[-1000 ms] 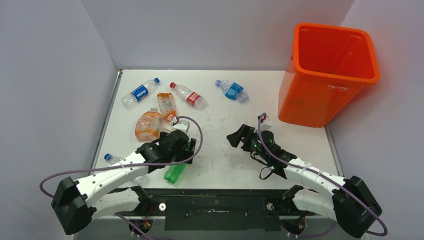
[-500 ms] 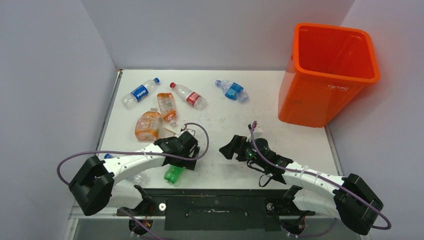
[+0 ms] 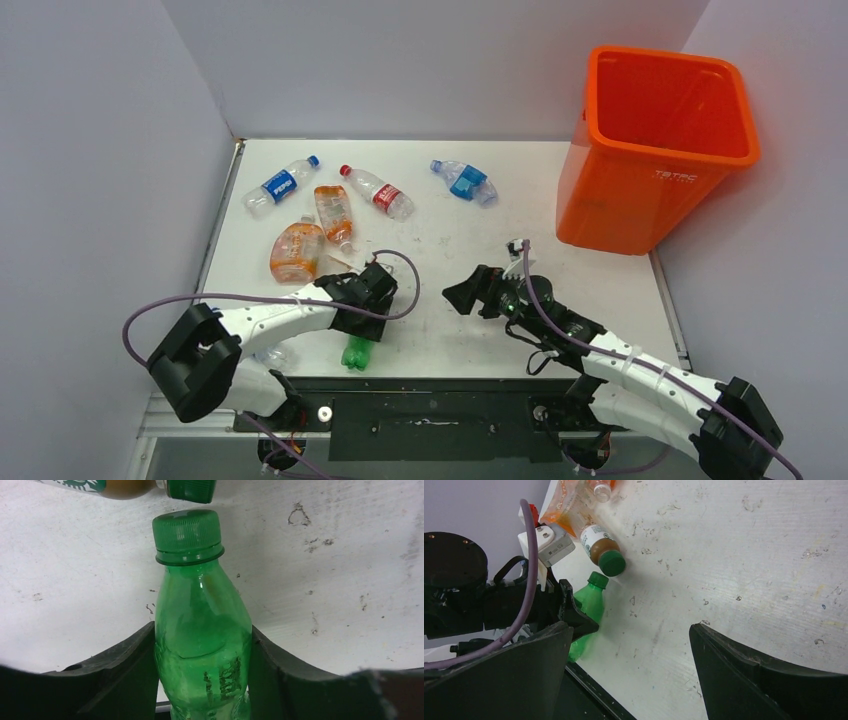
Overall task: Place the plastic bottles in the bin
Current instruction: Pick up the plastic bottle from the corner of the board.
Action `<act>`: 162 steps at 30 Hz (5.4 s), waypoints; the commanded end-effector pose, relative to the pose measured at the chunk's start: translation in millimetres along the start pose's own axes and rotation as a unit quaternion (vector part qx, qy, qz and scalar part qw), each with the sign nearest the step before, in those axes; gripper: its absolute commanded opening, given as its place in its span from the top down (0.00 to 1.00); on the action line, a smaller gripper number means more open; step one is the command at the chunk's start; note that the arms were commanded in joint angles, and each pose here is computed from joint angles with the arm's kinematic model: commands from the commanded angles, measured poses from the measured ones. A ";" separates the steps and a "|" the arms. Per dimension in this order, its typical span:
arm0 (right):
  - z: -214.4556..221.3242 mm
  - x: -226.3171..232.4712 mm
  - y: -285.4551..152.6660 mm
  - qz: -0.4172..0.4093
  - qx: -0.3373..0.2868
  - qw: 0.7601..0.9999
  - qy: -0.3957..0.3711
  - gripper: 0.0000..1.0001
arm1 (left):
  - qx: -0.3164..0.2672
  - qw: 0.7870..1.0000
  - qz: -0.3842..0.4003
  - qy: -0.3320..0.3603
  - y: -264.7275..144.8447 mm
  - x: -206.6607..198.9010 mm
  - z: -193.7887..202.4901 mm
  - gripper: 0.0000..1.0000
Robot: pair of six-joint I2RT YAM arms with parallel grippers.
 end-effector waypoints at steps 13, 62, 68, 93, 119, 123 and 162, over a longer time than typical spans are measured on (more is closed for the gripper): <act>-5.3 128.3 -44.0 -0.236 -0.003 0.970 -0.058 0.10 | -0.551 0.811 0.195 0.012 -195.1 -12.3 -101.3 0.86; 31.6 158.5 -50.4 -0.218 -0.134 0.950 -0.181 0.68 | -0.577 0.631 0.517 0.040 -263.4 -81.5 -75.6 0.32; 31.9 160.3 -53.0 -0.232 -0.141 0.947 -0.174 0.72 | -0.570 0.643 0.509 0.053 -257.8 -90.1 -74.6 0.37; -57.2 228.3 -129.0 -0.216 -0.179 0.938 -0.202 0.09 | -0.658 0.692 0.251 0.160 -238.7 -52.1 -116.8 1.00; -33.0 234.1 -33.0 -0.113 -0.180 0.956 -0.203 0.40 | -0.675 0.678 0.256 0.139 -235.8 -44.3 -100.7 1.00; -38.6 224.3 -18.7 -0.112 -0.171 0.961 -0.186 0.53 | -0.676 0.677 0.256 0.141 -236.0 -44.1 -99.1 1.00; -112.9 223.1 -85.7 -0.067 -0.240 0.946 -0.208 0.95 | -0.679 0.709 0.161 0.099 -233.7 -16.7 -101.2 0.04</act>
Point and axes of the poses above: each gripper's point midway between its finger pads, its own y axis out along the fingers, its own x axis along the line the jaws close on, z = x × y, the point moved 3 cm from there along -y, back along the fingers, and after that the axes turned 15 degrees about y, right-handed, at the moved point
